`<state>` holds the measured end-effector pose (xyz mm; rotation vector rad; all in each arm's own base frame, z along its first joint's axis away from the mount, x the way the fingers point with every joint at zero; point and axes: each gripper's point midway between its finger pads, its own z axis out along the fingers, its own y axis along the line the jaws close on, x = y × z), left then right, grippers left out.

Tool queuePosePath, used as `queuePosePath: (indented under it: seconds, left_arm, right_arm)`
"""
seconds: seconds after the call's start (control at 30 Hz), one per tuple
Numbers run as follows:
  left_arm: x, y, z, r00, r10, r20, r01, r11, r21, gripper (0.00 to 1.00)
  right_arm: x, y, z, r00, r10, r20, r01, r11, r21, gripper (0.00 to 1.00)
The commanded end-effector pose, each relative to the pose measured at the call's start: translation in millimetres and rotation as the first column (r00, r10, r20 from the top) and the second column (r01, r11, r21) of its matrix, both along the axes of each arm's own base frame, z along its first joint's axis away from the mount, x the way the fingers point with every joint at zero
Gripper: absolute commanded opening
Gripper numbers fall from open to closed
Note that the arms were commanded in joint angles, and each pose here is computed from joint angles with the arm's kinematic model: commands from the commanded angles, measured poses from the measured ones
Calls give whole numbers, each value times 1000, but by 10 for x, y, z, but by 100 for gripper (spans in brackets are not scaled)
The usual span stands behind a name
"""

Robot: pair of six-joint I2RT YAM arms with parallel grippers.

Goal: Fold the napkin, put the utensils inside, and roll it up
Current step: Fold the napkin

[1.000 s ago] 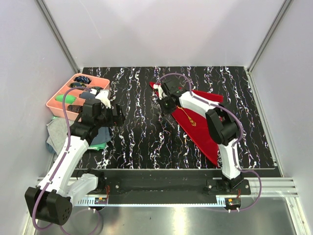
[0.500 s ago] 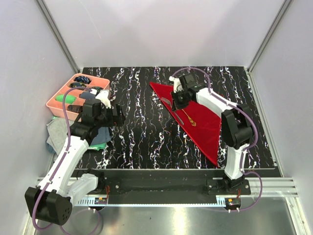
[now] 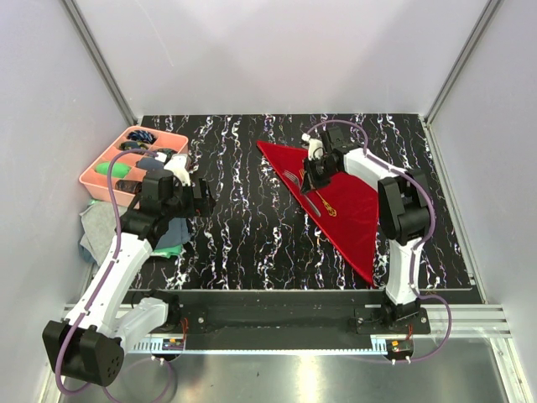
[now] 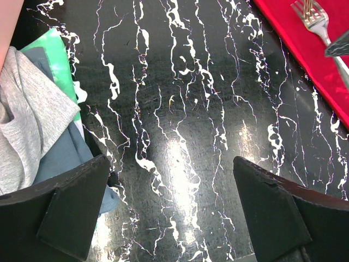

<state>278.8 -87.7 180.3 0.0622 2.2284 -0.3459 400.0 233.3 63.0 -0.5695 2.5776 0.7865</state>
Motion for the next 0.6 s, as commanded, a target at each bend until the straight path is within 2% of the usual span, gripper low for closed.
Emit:
queuePosePath:
  seconds: [0.0,0.57]
  left_arm:
    - [31,-30,51,1000,-15,28,16,1000,-15,99]
    - [32,-33,43,1000,-16,25,17,1000,-15,99]
  right_arm:
    - [108,20,19,1000,3,-19,-2,998,60,0]
    - [170,-126,-265,997,-47,-64,48,999,6,0]
